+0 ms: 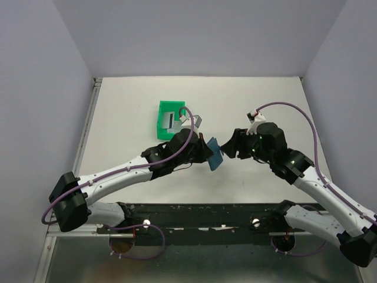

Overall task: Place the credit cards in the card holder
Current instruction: Open the card holder.

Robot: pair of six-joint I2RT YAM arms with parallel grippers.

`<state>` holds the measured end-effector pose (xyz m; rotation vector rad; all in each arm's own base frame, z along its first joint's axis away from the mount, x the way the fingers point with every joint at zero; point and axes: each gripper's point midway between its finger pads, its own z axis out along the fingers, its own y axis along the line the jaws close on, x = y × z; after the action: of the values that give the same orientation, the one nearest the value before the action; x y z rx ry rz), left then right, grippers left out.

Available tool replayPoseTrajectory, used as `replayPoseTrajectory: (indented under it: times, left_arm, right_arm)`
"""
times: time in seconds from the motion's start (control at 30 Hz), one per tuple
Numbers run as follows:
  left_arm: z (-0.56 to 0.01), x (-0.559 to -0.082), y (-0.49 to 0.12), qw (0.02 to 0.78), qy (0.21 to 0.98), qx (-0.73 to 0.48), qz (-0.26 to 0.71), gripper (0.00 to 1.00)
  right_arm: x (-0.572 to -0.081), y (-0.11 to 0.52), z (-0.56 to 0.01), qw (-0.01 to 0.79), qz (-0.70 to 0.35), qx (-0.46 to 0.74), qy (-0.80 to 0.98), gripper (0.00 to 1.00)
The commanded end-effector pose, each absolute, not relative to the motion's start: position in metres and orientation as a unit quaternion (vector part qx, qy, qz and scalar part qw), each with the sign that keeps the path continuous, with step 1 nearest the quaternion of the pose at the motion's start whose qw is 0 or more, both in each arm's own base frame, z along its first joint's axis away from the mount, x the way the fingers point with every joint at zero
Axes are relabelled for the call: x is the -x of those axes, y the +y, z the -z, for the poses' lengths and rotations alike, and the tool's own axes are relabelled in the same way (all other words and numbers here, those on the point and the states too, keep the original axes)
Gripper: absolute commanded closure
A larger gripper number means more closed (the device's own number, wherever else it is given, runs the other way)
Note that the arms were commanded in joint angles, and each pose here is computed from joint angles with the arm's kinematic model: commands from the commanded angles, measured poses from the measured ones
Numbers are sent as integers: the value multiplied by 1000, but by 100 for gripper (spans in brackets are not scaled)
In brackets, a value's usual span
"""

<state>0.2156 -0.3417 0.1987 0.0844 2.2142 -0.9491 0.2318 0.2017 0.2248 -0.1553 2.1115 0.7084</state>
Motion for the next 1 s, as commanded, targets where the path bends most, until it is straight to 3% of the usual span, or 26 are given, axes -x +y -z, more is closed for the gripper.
replayPoseTrajectory:
  times: [0.0, 0.5, 0.73, 0.87, 0.97]
  left_arm:
    - [-212, -215, -348, 363, 850, -46, 379, 100]
    - [-211, -211, -354, 353, 849, -64, 388, 100]
    - [-202, -213, -350, 348, 859, -79, 367, 100]
    - [-183, -220, -341, 324, 875, -98, 346, 100]
    - [-162, -227, -335, 286, 888, -124, 339, 96]
  right_arm:
    - [-227, 220, -208, 402, -310, 99, 856, 34]
    - [-239, 217, -165, 361, -255, 91, 892, 52]
    - [-242, 210, -145, 348, -226, 73, 907, 71]
    - [-243, 205, -134, 339, -210, 60, 915, 88]
    - [-241, 205, -127, 329, -207, 58, 919, 91]
